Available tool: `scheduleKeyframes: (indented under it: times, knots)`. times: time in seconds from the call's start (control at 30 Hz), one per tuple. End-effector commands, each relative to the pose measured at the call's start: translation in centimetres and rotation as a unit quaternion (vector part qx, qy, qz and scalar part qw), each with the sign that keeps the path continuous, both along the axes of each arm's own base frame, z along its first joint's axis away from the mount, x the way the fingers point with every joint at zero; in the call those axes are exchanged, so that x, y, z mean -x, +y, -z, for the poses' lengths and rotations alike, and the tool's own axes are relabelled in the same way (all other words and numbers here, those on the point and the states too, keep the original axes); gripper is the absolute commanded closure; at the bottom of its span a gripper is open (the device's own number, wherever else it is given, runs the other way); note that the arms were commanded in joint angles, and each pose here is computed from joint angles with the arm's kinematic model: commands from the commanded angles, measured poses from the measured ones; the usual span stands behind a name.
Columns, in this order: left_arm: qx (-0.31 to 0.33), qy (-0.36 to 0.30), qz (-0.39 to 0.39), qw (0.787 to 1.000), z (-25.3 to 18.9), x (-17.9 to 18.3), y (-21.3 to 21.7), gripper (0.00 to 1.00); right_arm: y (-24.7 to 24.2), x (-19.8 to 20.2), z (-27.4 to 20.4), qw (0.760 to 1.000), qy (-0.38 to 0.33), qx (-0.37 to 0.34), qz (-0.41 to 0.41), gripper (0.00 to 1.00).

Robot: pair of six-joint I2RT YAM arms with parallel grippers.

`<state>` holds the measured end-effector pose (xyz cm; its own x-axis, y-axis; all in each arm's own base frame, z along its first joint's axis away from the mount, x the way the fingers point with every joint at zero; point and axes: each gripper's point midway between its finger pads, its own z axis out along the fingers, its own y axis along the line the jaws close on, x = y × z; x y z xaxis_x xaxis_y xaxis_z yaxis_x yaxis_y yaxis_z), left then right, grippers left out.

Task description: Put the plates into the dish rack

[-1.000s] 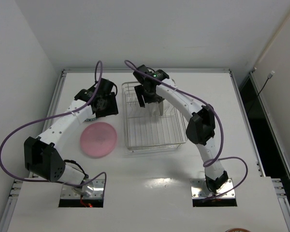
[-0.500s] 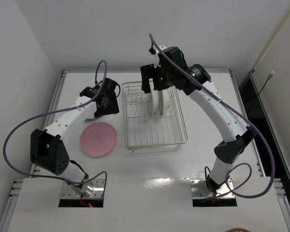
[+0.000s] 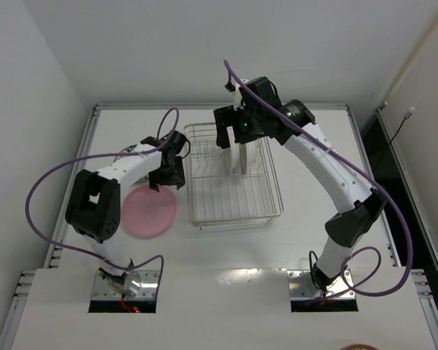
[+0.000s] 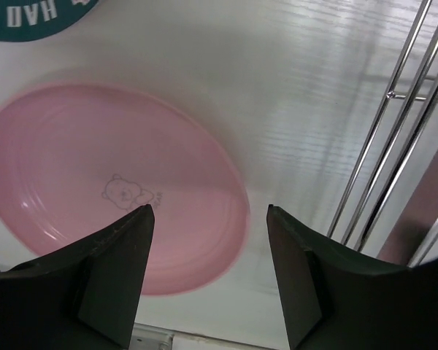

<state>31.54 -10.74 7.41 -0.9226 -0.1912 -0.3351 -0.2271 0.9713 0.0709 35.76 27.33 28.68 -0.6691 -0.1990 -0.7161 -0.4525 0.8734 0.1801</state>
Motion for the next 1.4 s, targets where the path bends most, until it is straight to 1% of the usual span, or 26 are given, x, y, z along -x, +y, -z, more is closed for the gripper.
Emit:
scheduleKeyframes:
  times: [0.0, 0.1, 0.17, 0.23, 0.37, 0.43, 0.47, 0.5, 0.53, 0.57, 0.6, 0.77, 0.9, 0.93, 1.0, 1.03, 1.1, 1.13, 1.2, 1.23, 1.27, 1.33, 1.37]
  knots:
    - [0.009, 0.018, 0.033, 0.999, 1.8, -0.4, -0.8, 0.4, 0.8, -0.3, -1.7, 0.999, -0.015, -0.024, -0.015, 0.17]
    - [0.016, 0.039, 0.046, 0.998, 3.2, -0.4, -1.3, 0.4, 1.2, -0.2, -2.1, 0.999, -0.01, -0.033, -0.019, 0.17]
    - [0.013, 0.068, 0.059, 0.996, 4.9, 0.2, -1.4, 0.4, 1.5, -0.6, -1.6, 0.999, -0.002, -0.032, -0.016, 0.17]
    - [0.011, 0.084, 0.074, 0.994, 5.7, 0.5, -1.3, 0.4, 1.4, -0.5, -1.9, 0.999, -0.003, -0.033, -0.016, 0.14]
    - [0.016, 0.096, 0.087, 0.991, 6.3, 0.5, -1.6, 0.4, 1.5, -0.4, -1.6, 0.999, 0.009, -0.04, -0.004, 0.13]
    - [0.014, 0.096, 0.093, 0.991, 6.3, 0.6, -1.6, 0.5, 1.5, -0.6, -1.3, 0.999, 0.009, -0.041, 0.002, 0.13]
    - [0.019, 0.098, 0.094, 0.991, 6.3, 0.6, -1.7, 0.58, 1.5, -0.6, -1.3, 0.999, 0.009, -0.04, 0.003, 0.11]
    - [0.018, 0.098, 0.098, 0.99, 6.3, 0.6, -1.7, 0.79, 1.5, -0.6, -1.4, 0.999, 0.012, -0.044, 0.006, 0.11]
    - [0.018, 0.098, 0.098, 0.99, 6.3, 0.6, -1.7, 0.89, 1.5, -0.6, -1.4, 0.999, 0.012, -0.044, 0.006, 0.11]
    - [0.019, 0.092, 0.098, 0.991, 5.9, 0.5, -1.7, 0.97, 1.5, -0.6, -1.4, 0.999, 0.012, -0.044, 0.006, 0.11]
    - [0.015, 0.091, 0.098, 0.991, 5.9, 0.4, -1.6, 1.0, 1.5, -0.6, -1.4, 0.999, 0.012, -0.044, 0.006, 0.11]
    - [0.002, 0.043, 0.083, 0.996, 2.5, -0.7, -1.0, 1.0, 1.5, -0.3, -1.4, 0.999, 0.014, -0.046, 0.003, 0.1]
    - [-0.015, -0.012, 0.058, 0.998, -2.2, -2.0, -0.2, 1.0, 1.4, 0.1, -1.1, 0.999, 0.02, -0.045, -0.001, 0.1]
    - [-0.015, -0.038, 0.05, 0.998, -4.6, -2.7, -0.1, 1.0, 1.4, 0.1, -1.1, 0.999, 0.02, -0.045, -0.001, 0.1]
    - [-0.023, -0.062, 0.029, 0.997, -6.8, -3.4, 0.3, 1.0, 1.4, 0.2, -0.7, 0.999, 0.026, -0.045, 0.003, 0.1]
    - [-0.031, -0.085, 0.018, 0.996, -8.8, -3.8, 0.8, 1.0, 1.5, 0.3, -1.0, 0.998, 0.024, -0.051, -0.001, 0.1]
    - [-0.029, -0.112, 0.0, 0.993, -10.6, -4.1, 1.0, 1.0, 1.5, 0.3, -1.0, 0.998, 0.024, -0.051, -0.002, 0.1]
    - [-0.027, -0.114, -0.005, 0.993, -11.2, -3.8, 1.1, 1.0, 1.5, 0.3, -1.0, 0.998, 0.024, -0.051, -0.002, 0.1]
    - [-0.01, -0.149, -0.012, 0.989, -13.8, -4.2, 0.9, 1.0, 1.7, 0.5, -1.0, 0.998, 0.027, -0.053, -0.006, 0.1]
    - [-0.002, -0.15, -0.009, 0.989, -14.2, -4.2, 0.6, 1.0, 1.5, 0.3, -1.0, 0.998, 0.029, -0.056, -0.005, 0.1]
    - [0.019, -0.165, -0.009, 0.986, -15.8, -4.3, 0.0, 1.0, 1.5, 0.3, -1.0, 0.998, 0.029, -0.056, -0.005, 0.1]
    - [0.054, -0.172, 0.003, 0.984, -17.0, -4.5, -1.3, 1.0, 1.2, 0.3, -0.5, 0.998, 0.036, -0.055, -0.003, 0.1]
    - [0.075, -0.19, 0.009, 0.979, -18.7, -4.7, -1.9, 1.0, 1.3, 0.2, -0.3, 0.998, 0.035, -0.055, -0.003, 0.1]
